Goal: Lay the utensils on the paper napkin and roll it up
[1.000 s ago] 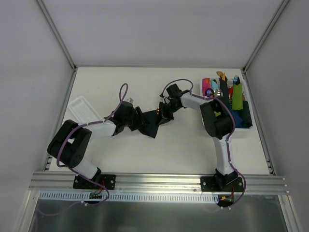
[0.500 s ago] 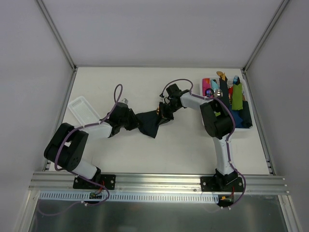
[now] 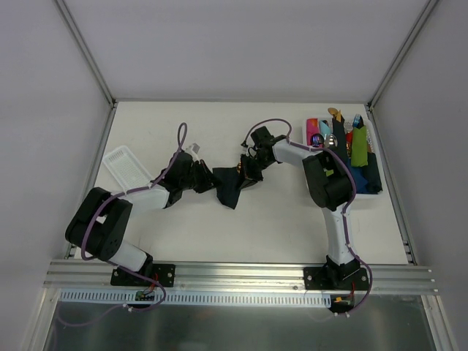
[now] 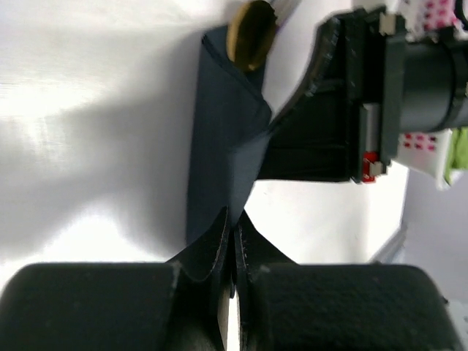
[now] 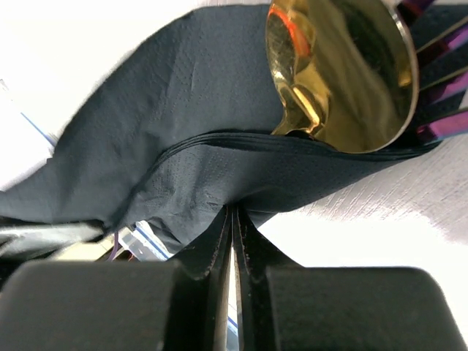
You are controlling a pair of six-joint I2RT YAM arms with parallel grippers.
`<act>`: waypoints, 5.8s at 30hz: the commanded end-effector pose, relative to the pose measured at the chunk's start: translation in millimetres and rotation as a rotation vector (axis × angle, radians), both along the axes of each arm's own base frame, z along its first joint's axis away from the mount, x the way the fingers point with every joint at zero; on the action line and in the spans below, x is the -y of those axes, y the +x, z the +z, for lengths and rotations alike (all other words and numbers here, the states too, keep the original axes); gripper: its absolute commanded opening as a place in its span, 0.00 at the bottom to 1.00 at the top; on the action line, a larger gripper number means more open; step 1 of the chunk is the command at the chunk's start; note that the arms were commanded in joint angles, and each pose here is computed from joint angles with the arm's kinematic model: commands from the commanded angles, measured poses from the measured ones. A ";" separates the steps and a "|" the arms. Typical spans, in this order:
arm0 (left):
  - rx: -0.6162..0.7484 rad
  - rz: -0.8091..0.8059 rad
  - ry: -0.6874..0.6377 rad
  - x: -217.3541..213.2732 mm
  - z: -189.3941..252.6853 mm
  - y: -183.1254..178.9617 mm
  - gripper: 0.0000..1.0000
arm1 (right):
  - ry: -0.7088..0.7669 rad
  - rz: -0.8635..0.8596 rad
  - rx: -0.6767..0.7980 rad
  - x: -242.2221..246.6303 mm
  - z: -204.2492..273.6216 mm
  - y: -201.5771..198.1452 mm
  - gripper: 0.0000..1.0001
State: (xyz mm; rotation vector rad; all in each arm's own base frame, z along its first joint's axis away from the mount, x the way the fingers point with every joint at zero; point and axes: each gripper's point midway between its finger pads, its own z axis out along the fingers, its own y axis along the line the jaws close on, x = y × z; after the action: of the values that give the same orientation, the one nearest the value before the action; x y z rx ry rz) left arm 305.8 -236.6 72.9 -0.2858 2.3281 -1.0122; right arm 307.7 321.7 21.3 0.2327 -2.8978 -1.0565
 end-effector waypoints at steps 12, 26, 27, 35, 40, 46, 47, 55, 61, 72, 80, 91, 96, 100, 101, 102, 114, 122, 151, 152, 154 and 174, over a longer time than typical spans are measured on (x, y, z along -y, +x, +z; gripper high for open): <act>0.014 -0.165 -0.224 53.6 9.5 -13.9 0.00 | -0.118 0.007 0.018 15.1 -23.4 0.5 0.06; -0.104 -0.123 -0.229 66.1 -36.2 -25.6 0.00 | -0.122 0.004 0.017 15.9 -23.9 0.2 0.04; -0.111 -0.131 -0.227 68.3 -38.5 -28.2 0.00 | -0.122 0.004 0.018 15.8 -23.9 0.5 0.04; -0.248 -0.083 -0.100 60.8 -85.0 -42.9 0.00 | -0.109 0.005 0.040 19.3 -16.2 4.9 0.08; -0.334 -0.038 0.003 47.1 -108.6 -49.7 0.00 | -0.096 0.003 0.079 33.7 3.3 19.9 0.21; -0.396 -0.027 0.083 38.8 -124.4 -55.7 0.00 | -0.021 -0.063 0.116 59.6 34.0 47.8 0.37; -0.403 -0.030 0.093 38.6 -127.2 -56.9 0.00 | -0.009 -0.069 0.119 61.3 38.1 50.1 0.38; -0.426 -0.060 0.122 43.2 -131.5 -60.9 0.22 | 0.098 -0.077 0.099 53.0 62.8 53.5 0.47; -0.433 -0.074 0.154 42.2 -134.4 -62.2 0.32 | 0.125 -0.069 0.095 41.1 73.1 51.6 0.53; -0.410 -0.093 0.174 44.0 -129.0 -60.1 0.33 | -0.039 0.026 0.070 43.2 33.8 30.0 0.50; -0.366 -0.122 0.168 48.9 -115.1 -57.5 0.38 | -0.090 0.080 0.049 47.6 8.7 19.7 0.34; -0.179 -0.177 0.089 62.1 -51.0 -43.3 0.38 | -0.177 0.140 0.059 55.9 -18.6 18.9 0.08; -0.070 -0.220 0.008 73.5 -4.0 -38.1 0.42 | -0.196 0.168 0.075 55.4 -21.5 16.3 0.07; -0.035 -0.205 -0.012 75.2 17.3 -32.6 0.40 | -0.212 0.183 0.090 55.2 -22.4 15.8 0.06; -0.032 -0.196 -0.020 75.3 20.7 -31.0 0.39 | -0.213 0.185 0.093 54.2 -22.2 15.6 0.06; -0.026 -0.197 -0.025 75.5 23.8 -30.6 0.36 | -0.215 0.185 0.092 54.6 -22.6 15.3 0.06; -0.138 -0.216 0.017 77.5 -14.2 -36.1 0.10 | -0.211 0.196 0.092 53.5 -20.6 13.7 0.05; -0.294 -0.173 0.103 60.5 -65.5 -54.6 0.00 | -0.201 0.198 0.109 50.9 -15.1 16.4 0.05; -0.422 -0.058 0.069 53.4 -106.9 -63.2 0.00 | 0.053 0.125 0.153 25.5 31.7 10.9 0.22; -0.422 -0.068 0.068 54.6 -106.5 -63.4 0.00 | 0.029 0.120 0.150 28.0 24.5 12.2 0.21; -0.419 -0.072 0.066 56.0 -106.2 -62.2 0.00 | -0.012 0.107 0.139 31.9 12.2 13.0 0.18; -0.068 -0.116 0.079 40.0 25.2 -10.0 0.40 | -0.228 0.158 0.110 47.2 -25.3 0.1 0.14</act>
State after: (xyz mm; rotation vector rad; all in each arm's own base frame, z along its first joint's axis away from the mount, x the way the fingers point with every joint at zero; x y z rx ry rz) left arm 284.6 -299.2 95.3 -0.1768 2.4559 -1.0805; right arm 311.0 288.6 16.5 0.4837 -2.9780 -0.8845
